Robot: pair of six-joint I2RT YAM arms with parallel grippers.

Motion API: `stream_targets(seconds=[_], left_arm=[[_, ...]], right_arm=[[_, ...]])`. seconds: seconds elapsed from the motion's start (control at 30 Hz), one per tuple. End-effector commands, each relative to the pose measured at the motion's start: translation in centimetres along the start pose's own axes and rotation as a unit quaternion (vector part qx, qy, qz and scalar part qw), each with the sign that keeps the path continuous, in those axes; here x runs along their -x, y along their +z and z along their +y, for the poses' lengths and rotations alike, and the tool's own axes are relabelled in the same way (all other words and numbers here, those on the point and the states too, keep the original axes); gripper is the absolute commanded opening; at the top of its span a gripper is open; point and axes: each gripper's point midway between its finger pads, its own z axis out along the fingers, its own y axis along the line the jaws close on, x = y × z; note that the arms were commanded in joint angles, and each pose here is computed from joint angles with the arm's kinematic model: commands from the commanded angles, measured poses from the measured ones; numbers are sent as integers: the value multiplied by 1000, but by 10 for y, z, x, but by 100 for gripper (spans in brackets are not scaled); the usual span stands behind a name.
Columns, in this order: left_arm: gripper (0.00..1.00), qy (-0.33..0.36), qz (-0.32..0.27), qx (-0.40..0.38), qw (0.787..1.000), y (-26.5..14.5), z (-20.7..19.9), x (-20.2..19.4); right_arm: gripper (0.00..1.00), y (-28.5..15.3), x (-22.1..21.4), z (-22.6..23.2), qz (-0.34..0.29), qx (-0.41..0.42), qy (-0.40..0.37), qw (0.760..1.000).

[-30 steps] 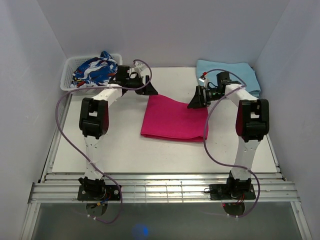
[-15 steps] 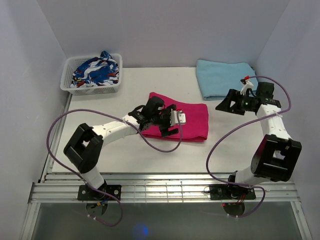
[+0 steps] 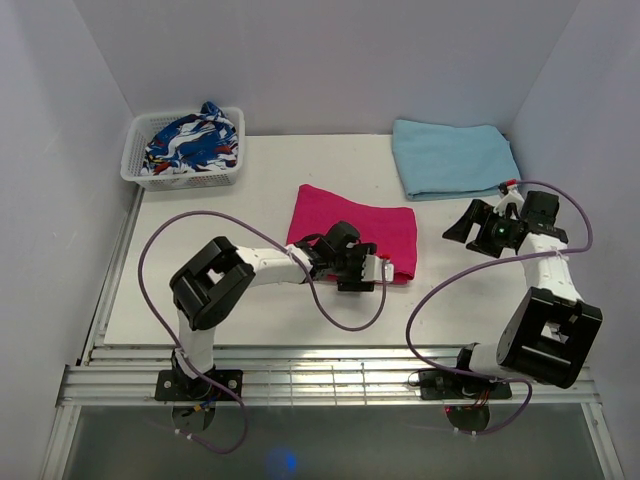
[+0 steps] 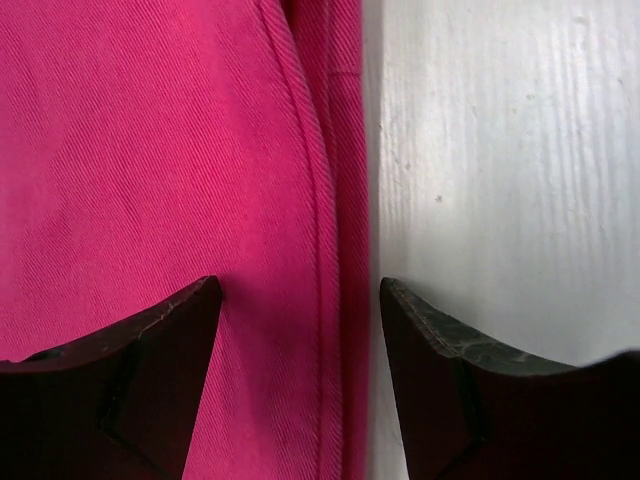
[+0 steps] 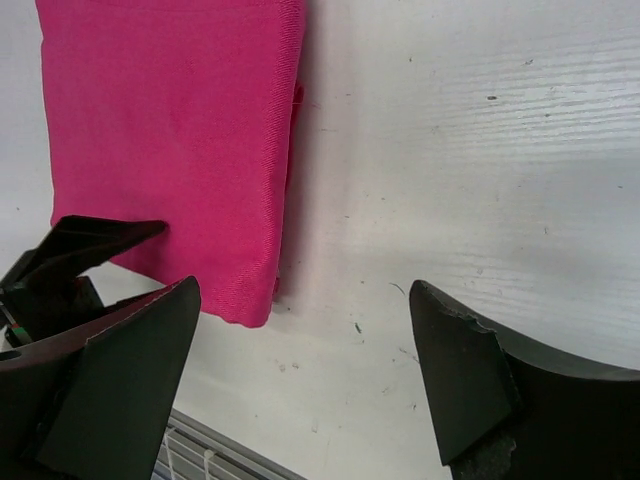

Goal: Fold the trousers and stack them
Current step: Neatly place the folded trousers to the corner

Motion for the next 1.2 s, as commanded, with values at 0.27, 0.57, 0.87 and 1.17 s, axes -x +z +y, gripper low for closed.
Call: stream_targets(seconds=[0.27, 0.57, 0.87, 1.17], left_arm=[[8, -65, 21, -69, 995, 31, -18, -6], [0, -224, -53, -133, 964, 4, -3, 17], [0, -297, -92, -156, 938, -5, 27, 23], [0, -311, -105, -163, 930, -5, 31, 24]], right_arm=[[90, 17, -32, -2, -1, 24, 87, 996], [90, 43, -54, 11, 7, 112, 171, 979], [90, 64, -62, 37, 3, 172, 181, 968], [90, 94, -90, 67, 34, 192, 202, 960]])
